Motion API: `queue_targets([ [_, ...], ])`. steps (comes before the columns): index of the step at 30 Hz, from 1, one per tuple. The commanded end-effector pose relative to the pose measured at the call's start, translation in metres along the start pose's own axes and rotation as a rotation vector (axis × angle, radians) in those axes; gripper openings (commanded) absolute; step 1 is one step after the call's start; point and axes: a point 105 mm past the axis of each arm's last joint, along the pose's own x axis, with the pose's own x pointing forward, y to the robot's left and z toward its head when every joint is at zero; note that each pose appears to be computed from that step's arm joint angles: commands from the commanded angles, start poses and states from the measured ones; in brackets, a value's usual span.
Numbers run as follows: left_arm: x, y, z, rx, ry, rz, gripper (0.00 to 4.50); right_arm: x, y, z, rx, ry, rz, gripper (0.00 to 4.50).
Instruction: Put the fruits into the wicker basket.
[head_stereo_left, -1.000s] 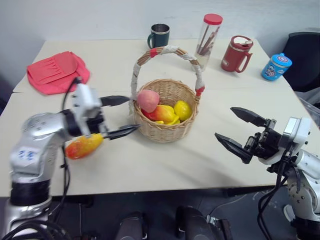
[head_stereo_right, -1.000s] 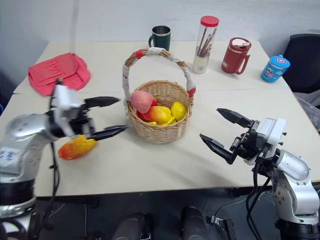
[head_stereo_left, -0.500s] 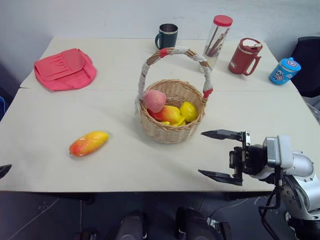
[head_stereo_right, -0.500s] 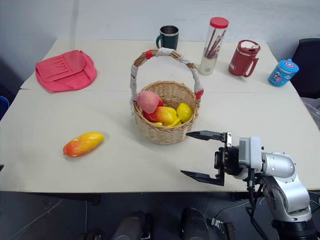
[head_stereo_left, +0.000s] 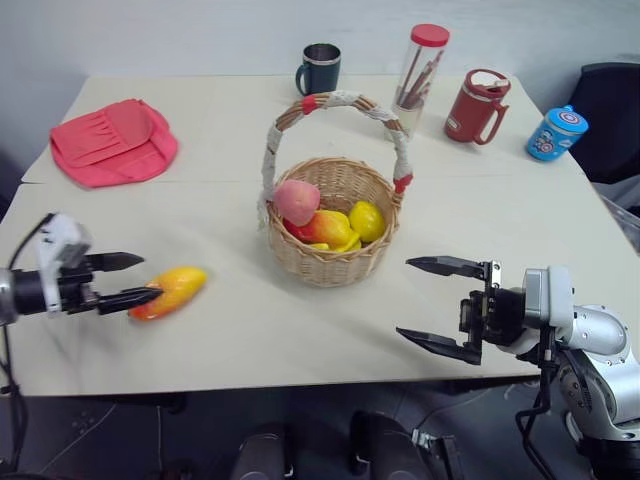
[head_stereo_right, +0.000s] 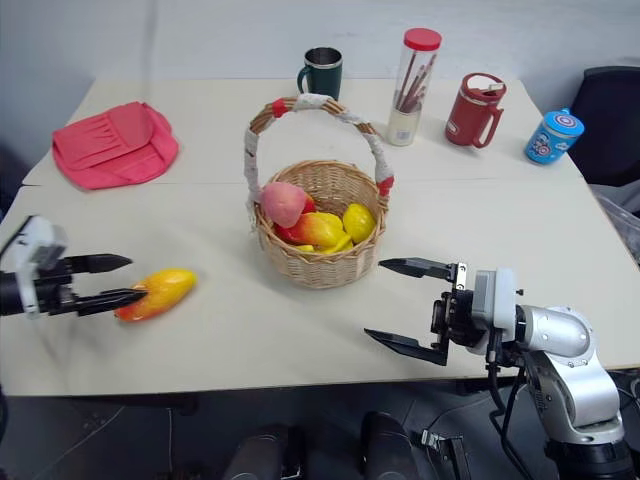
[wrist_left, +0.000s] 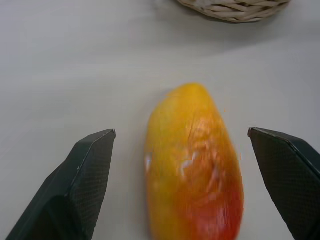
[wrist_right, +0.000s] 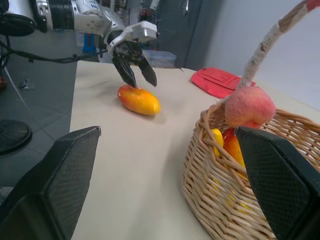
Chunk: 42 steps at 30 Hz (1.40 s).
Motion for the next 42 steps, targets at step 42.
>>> queue_targets([
  [42, 0.157, -0.114, 0.207, 0.452, -0.446, -0.191, 4.45, -0.031, -0.021, -0.007, 0.001, 0.013, -0.415, 4.50],
])
